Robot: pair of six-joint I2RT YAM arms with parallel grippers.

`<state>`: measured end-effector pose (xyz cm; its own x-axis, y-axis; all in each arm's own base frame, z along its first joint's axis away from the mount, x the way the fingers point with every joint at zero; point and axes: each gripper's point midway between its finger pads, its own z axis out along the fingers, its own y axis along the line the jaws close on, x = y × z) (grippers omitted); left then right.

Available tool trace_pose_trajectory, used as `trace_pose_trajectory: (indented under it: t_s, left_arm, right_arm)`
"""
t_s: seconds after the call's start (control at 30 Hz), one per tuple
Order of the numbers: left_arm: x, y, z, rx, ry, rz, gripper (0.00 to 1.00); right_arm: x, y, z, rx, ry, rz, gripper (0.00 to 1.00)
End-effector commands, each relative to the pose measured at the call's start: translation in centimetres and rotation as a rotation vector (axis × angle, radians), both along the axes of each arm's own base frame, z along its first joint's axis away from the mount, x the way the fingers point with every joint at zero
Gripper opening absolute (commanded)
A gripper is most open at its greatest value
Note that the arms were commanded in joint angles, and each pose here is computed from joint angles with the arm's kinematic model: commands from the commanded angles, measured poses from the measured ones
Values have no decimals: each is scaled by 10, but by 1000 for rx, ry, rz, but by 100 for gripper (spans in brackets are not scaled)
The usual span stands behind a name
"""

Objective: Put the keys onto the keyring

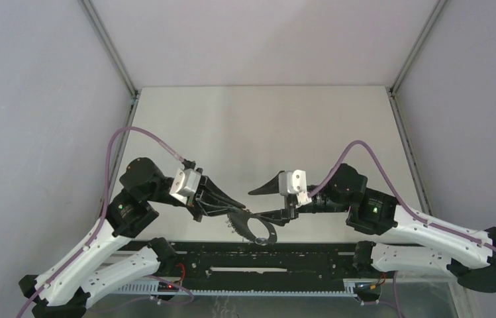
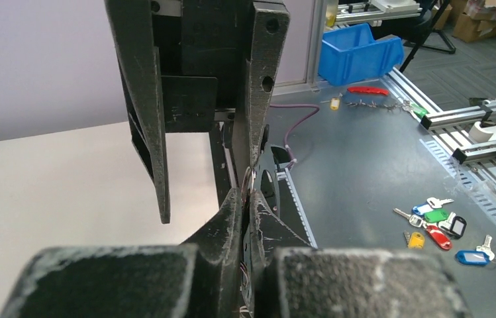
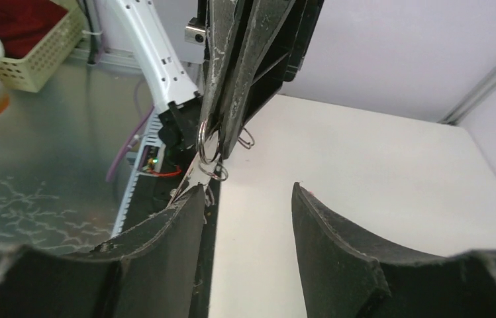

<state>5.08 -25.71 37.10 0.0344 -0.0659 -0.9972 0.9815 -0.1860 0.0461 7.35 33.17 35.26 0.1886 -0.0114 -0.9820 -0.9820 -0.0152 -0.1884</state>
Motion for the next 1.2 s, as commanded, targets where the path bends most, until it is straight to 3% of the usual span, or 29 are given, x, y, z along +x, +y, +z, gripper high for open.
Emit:
trace_pose_trajectory:
  t_s: [0.0,0.27,0.63,0.93,1.17]
  left_arm:
    - [1,1,15,-46,-24,10,0]
    - [-5,3,7,-19,-14,-28,0]
    - [-4,1,7,-10,-17,-34,0]
    - [-11,7,12,-30,-142,-66,0]
    - [8,5,4,-4,-236,30,0]
  right_arm:
    - [7,-2,35,105,-143,-105,59]
    - [2,-4,57,183,-212,-148,50]
    - [-23,6,53,153,-187,-4,45]
    - [0,-16,33,54,-130,-81,56]
    - [-4,-25,43,95,-26,-64,60]
